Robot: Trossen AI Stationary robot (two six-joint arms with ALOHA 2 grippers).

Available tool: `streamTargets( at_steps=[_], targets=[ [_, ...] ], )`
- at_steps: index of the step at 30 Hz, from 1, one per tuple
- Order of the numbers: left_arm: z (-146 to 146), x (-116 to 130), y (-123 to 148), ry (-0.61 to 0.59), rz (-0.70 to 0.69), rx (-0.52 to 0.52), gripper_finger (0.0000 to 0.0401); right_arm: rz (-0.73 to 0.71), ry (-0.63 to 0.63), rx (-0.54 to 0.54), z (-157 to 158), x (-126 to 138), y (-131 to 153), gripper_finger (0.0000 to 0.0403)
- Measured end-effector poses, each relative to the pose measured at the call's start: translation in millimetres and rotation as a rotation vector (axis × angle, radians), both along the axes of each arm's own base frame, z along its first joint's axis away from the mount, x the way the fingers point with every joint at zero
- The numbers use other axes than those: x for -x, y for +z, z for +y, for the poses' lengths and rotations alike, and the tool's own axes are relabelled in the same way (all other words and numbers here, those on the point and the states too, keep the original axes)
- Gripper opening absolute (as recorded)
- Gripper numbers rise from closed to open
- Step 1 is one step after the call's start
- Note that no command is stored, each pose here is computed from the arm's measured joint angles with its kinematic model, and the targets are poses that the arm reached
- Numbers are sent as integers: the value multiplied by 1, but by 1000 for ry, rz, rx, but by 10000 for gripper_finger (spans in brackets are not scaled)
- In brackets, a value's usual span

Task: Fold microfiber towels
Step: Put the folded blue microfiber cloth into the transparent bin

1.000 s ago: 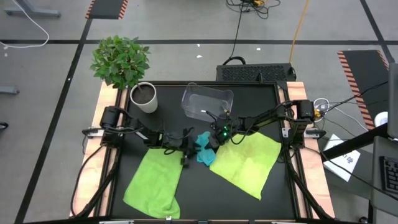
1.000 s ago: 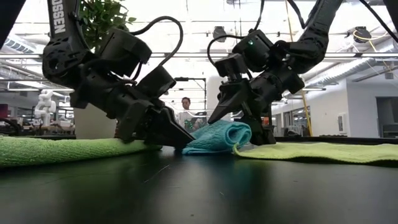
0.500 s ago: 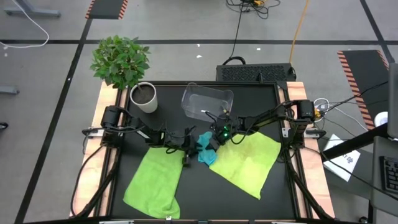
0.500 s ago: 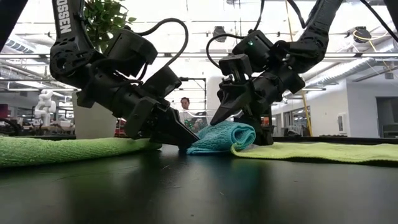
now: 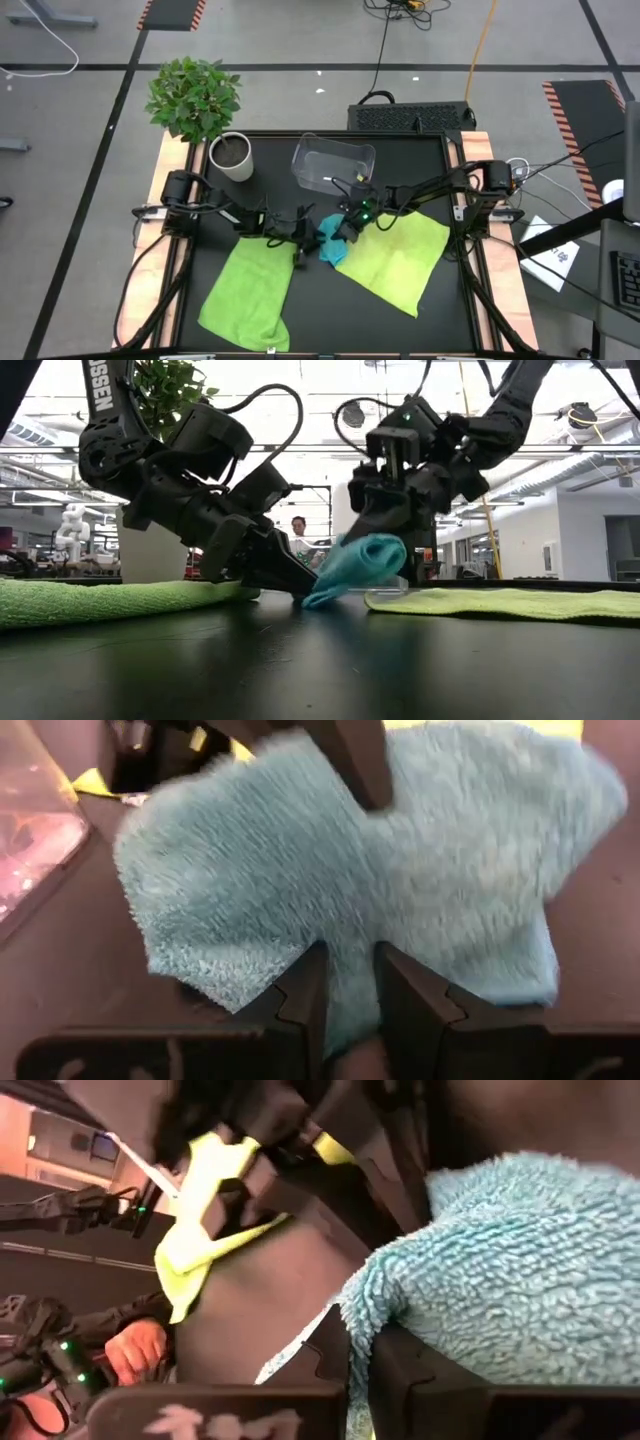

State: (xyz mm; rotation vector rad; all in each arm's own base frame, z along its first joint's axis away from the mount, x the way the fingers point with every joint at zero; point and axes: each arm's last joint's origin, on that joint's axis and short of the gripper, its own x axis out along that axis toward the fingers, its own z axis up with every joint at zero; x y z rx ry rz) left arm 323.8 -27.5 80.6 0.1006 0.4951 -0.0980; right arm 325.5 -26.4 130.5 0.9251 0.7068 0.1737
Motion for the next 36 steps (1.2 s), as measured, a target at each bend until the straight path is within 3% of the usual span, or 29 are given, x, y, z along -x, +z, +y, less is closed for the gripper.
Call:
streamTargets(
  at_steps=[9,13,28,36],
  targets=[
    [-20,9,37,-20,-23,-137,93,-47,26,46,-2,9,27,2],
    [-27,17,52,-5,3,-137,93,-86,29,81,-5,13,38,1],
    [-38,24,39,-1,109,-82,93,-301,-75,203,-62,27,90,1],
    [-38,25,37,-1,127,-86,93,-349,-53,181,-113,36,122,0]
  ],
)
